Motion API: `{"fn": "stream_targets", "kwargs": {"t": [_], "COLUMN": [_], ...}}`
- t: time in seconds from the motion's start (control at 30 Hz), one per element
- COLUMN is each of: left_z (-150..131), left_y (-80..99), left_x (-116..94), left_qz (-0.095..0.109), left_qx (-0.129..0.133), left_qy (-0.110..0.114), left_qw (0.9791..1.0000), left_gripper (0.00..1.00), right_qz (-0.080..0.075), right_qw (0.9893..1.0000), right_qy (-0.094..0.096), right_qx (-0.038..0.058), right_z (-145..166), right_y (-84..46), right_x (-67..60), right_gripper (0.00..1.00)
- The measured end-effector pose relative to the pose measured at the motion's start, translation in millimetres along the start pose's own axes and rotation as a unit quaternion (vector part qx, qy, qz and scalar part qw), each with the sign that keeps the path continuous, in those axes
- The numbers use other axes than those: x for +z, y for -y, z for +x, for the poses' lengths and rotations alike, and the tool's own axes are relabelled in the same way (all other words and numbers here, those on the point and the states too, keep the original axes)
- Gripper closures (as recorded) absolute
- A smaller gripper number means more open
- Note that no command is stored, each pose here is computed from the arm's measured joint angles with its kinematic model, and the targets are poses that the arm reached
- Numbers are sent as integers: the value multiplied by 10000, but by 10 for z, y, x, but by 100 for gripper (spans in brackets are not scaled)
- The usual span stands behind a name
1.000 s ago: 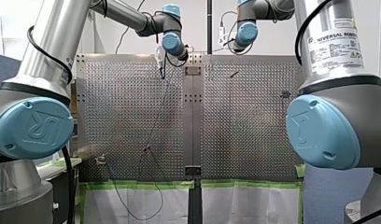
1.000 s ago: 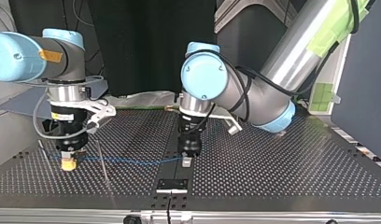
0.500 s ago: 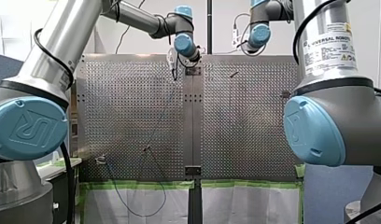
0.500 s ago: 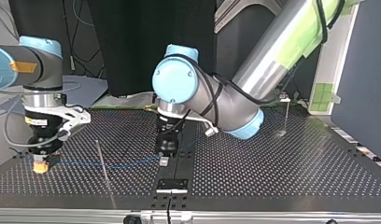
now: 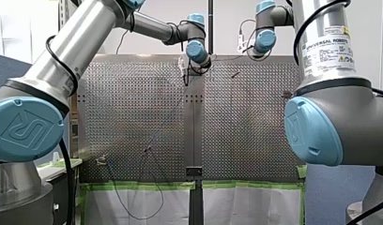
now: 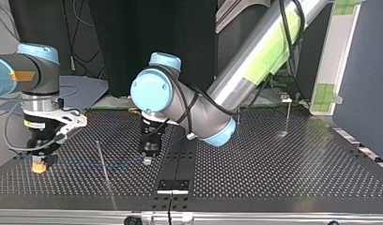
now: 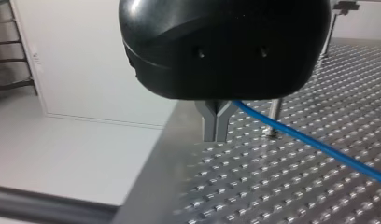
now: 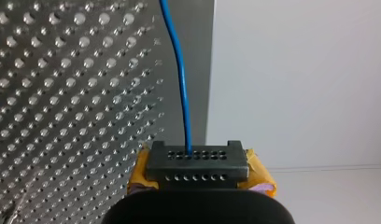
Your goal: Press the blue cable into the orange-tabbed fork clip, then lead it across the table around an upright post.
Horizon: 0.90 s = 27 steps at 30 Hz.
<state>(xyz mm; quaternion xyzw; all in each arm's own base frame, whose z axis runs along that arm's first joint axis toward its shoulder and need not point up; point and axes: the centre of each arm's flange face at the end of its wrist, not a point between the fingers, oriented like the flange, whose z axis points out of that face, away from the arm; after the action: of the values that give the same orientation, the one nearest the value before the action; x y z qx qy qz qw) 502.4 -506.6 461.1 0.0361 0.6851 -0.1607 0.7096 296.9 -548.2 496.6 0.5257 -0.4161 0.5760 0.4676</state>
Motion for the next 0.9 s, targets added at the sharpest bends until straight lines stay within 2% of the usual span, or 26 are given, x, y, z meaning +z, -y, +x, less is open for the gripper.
{"fn": "stream_targets", "kwargs": {"t": [0.17,0.47,0.7,0.9], "left_z": [125,-60,142,283], "left_y": [116,204,320,347], "left_x": [95,264,393,546], "left_qz": [68,170,194,186], "left_qx": [-13,-259,-228,-230], "left_qy": [-25,314,175,180], "left_qw": [10000,9990,9994,9994], "left_gripper": [100,100,100,100], "right_qz": [-79,-171,-223,-275], "right_qw": [10000,9997,9996,9995], "right_qy": [41,160,148,155], "right_qx": [-6,-5,30,31], "right_z": [-65,-251,-264,-293], "right_y": [-121,-306,-466,-579], "right_x": [66,198,256,294], "right_gripper": [100,100,100,100]}}
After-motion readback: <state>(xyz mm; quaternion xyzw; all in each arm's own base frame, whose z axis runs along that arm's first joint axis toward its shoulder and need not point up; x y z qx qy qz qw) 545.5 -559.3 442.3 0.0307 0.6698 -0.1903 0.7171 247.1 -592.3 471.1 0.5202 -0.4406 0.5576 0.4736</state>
